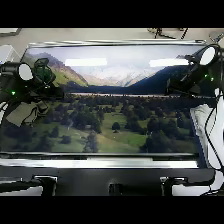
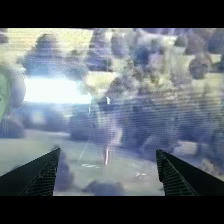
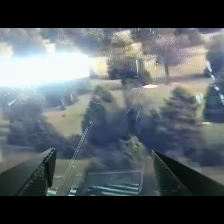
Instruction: Fold the clothes and pants, and hang the long-sleeved shirts on hangers.
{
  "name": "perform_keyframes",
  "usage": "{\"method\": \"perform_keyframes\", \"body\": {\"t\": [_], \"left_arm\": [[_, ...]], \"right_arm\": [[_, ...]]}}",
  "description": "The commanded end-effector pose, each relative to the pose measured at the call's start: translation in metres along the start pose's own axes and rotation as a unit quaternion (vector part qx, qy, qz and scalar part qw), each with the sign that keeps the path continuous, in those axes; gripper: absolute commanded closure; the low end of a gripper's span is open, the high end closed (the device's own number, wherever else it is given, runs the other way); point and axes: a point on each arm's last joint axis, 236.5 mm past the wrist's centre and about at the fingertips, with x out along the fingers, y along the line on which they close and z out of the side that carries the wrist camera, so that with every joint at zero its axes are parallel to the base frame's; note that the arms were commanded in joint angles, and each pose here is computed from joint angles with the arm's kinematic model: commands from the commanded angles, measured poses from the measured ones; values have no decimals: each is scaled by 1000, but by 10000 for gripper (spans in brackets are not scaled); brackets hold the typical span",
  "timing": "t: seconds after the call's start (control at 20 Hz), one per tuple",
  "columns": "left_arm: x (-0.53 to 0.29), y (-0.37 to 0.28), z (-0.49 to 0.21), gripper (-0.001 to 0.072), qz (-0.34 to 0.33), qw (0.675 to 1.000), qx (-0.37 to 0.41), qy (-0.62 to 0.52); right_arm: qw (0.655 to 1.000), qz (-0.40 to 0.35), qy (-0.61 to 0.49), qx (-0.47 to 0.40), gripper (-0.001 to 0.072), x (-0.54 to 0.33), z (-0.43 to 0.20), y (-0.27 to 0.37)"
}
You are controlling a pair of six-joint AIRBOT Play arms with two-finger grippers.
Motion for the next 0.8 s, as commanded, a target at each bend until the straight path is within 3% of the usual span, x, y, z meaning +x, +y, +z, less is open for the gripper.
{"method": "perform_keyframes", "body": {"t": [0.0, 0.75], "left_arm": [[0, 0, 0, -8, 0, 1000, 0, 0], [0, -2, 15, -8, -4, 1000, -5, -31]], "right_arm": [[1000, 0, 1, 0, 37, 0, 0, 0], [1000, 1, -5, 0, 37, 1, 3, 1]]}}
